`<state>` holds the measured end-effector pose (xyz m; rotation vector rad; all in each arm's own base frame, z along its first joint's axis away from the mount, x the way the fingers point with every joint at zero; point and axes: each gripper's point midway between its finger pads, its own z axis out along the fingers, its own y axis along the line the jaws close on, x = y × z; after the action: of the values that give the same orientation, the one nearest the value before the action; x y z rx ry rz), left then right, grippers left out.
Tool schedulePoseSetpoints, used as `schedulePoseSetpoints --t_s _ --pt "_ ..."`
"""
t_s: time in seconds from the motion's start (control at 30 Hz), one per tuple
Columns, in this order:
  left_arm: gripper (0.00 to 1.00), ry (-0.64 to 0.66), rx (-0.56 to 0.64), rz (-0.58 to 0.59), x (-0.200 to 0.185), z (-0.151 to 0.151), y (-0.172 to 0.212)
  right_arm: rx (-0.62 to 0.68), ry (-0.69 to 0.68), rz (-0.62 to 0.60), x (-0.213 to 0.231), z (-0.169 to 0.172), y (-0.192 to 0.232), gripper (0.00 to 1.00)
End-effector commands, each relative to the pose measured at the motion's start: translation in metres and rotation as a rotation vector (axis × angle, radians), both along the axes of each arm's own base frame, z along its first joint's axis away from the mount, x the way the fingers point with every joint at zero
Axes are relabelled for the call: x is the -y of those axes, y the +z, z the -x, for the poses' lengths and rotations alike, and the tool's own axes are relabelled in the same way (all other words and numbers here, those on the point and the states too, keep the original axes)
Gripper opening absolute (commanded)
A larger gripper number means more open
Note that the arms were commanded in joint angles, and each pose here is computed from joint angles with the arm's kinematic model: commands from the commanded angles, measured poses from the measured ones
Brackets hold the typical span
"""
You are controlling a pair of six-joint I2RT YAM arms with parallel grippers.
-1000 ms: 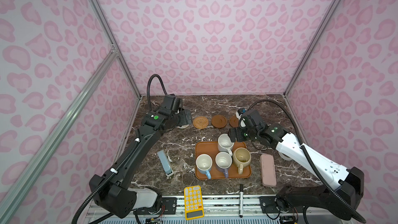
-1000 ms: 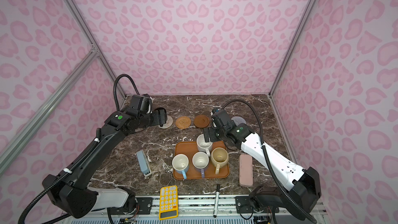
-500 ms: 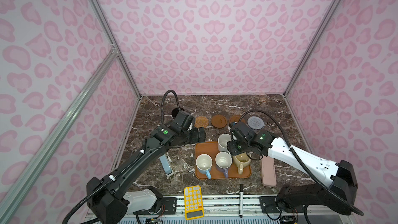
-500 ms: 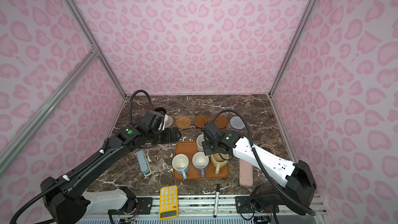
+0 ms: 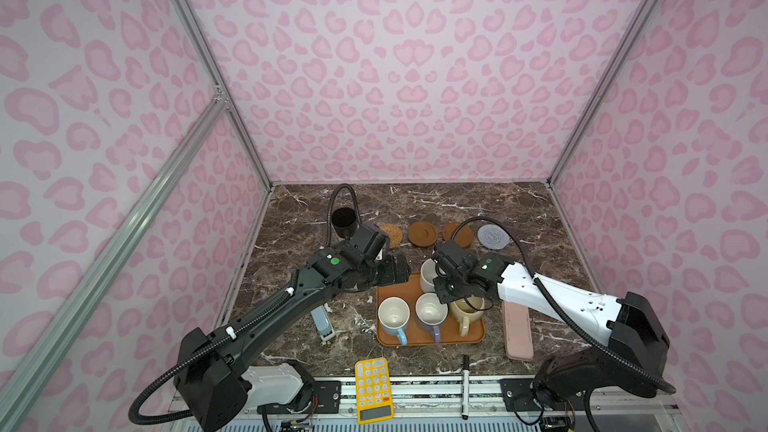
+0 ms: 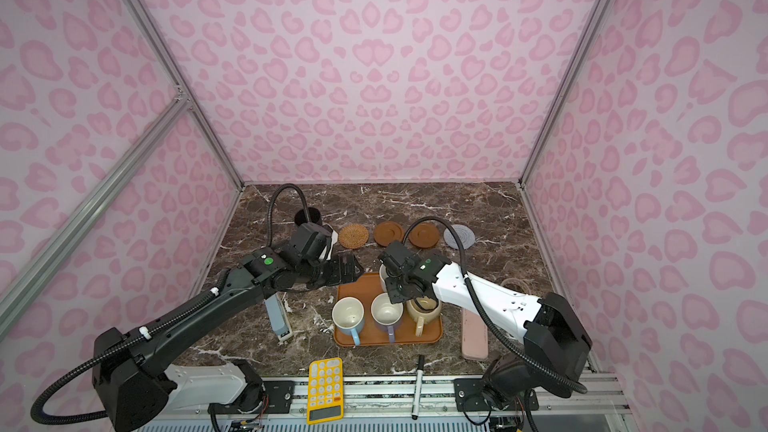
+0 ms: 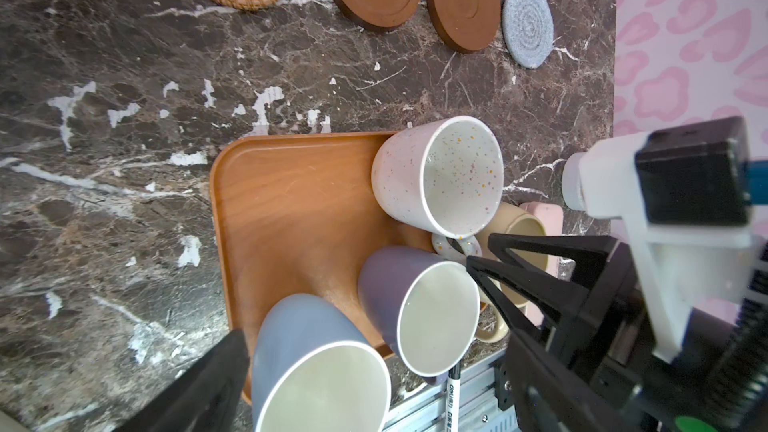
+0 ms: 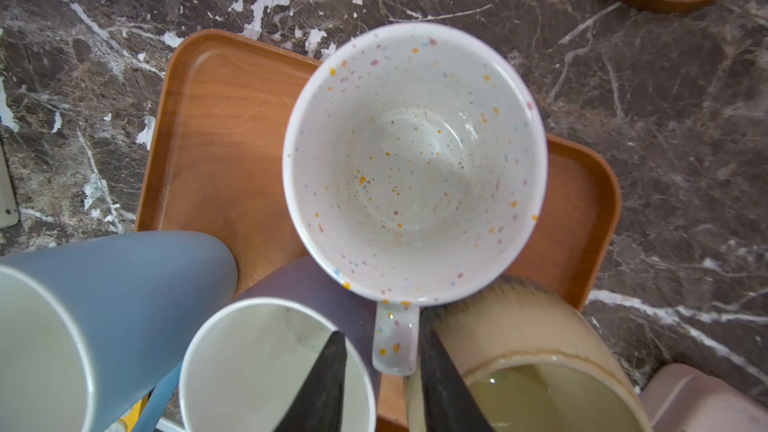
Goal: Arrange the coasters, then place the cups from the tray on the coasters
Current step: 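Lower the right gripper onto the speckled white mug rim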
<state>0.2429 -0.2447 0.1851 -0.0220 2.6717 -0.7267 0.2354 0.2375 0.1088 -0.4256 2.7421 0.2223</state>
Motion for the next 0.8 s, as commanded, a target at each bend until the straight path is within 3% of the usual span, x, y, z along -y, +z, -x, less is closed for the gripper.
schedulePoseSetpoints --t_s 0.0,0.77 --pt "0.98 0.008 0.021 0.027 0.006 -0.005 0.006 -0.007 -0.011 0.010 0.000 -0.002 -0.007 0.32" --pt "0.99 0.014 0.023 0.019 0.009 -0.010 0.003 -0.015 -0.035 0.065 0.001 -0.013 -0.030 0.28"
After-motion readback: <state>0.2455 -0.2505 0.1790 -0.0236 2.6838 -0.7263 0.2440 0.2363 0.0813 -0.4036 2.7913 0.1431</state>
